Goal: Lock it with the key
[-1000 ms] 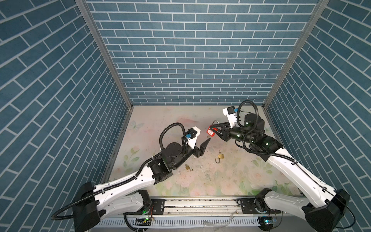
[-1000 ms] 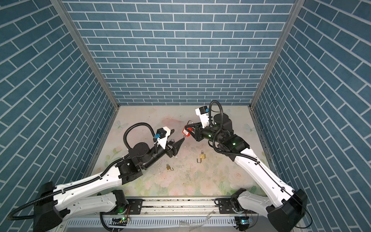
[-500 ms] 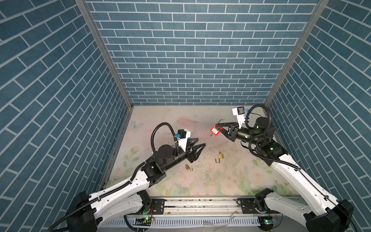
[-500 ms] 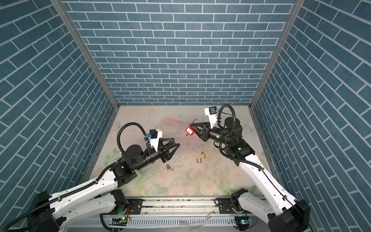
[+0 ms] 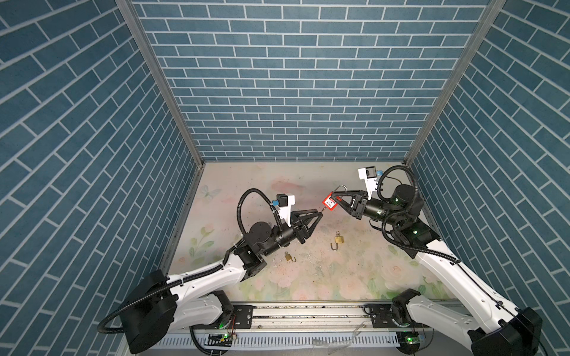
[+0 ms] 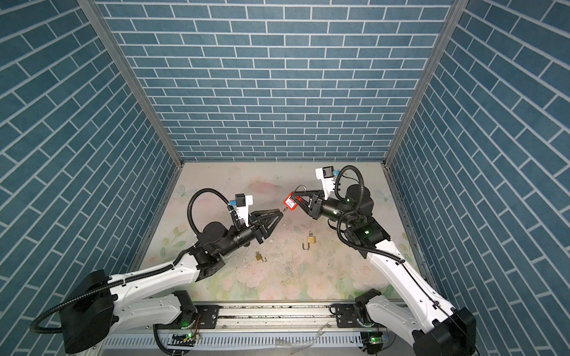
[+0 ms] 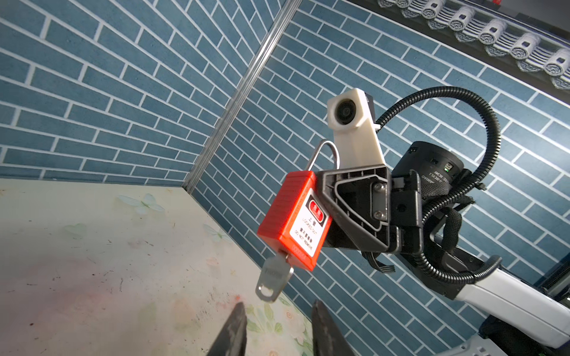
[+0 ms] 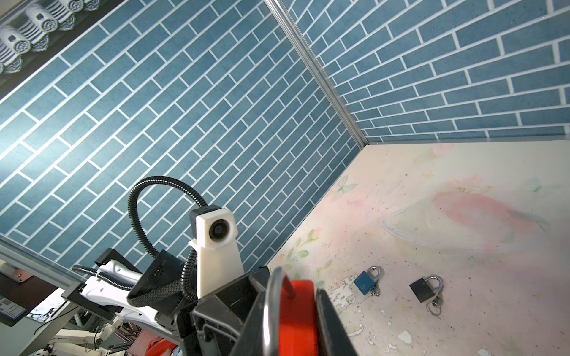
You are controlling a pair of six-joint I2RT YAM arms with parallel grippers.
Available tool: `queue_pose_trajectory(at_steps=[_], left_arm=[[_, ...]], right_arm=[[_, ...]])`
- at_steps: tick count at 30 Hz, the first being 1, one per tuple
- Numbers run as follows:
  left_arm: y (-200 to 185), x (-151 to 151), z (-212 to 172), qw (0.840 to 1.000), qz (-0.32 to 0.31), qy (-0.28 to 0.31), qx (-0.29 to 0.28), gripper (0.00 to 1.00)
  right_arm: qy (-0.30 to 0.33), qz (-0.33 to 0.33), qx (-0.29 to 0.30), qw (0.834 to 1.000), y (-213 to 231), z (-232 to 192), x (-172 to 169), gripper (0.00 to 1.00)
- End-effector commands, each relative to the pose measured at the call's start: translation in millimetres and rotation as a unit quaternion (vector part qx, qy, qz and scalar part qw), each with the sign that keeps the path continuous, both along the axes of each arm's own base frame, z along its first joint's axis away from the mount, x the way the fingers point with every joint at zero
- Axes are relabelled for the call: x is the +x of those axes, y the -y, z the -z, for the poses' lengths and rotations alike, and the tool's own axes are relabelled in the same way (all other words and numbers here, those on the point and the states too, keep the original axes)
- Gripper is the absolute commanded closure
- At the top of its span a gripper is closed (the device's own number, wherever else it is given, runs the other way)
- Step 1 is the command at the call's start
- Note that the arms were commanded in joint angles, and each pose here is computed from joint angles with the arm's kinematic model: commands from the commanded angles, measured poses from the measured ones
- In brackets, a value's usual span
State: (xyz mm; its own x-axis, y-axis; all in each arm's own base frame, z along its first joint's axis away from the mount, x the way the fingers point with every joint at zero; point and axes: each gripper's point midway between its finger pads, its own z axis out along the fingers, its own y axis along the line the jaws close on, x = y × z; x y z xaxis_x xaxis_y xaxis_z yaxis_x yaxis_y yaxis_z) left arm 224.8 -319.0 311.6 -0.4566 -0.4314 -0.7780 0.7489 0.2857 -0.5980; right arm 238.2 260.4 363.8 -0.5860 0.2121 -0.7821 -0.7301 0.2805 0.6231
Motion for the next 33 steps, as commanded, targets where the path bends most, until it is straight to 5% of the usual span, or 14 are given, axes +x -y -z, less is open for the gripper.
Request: queue_pose_trajectory(at_steps=[1,12,29,33], left_arm=[[1,-2,-25,0.999,0.01,0.015,-0.039,0.63],[11,4,-30,0.999,0.016,0.018,-0.044,0.67],[8,13,-32,0.997,0.015,-0.001,-0.073,1.0],[-1,17,-34,0.995,0.011,-0.013,-0.094,1.0]], right_arm=[[0.017,-0.01,0.027,0.999,2,-15,-7,1.0],[0.012,-0.017,0.035,0.999,0,-14,-8,1.0],[0.016,-0.017,0.033,0.999,0,-10,-8,1.0],[0.025,-0.033,0.03,0.999,-3,-7,-11,1.0]])
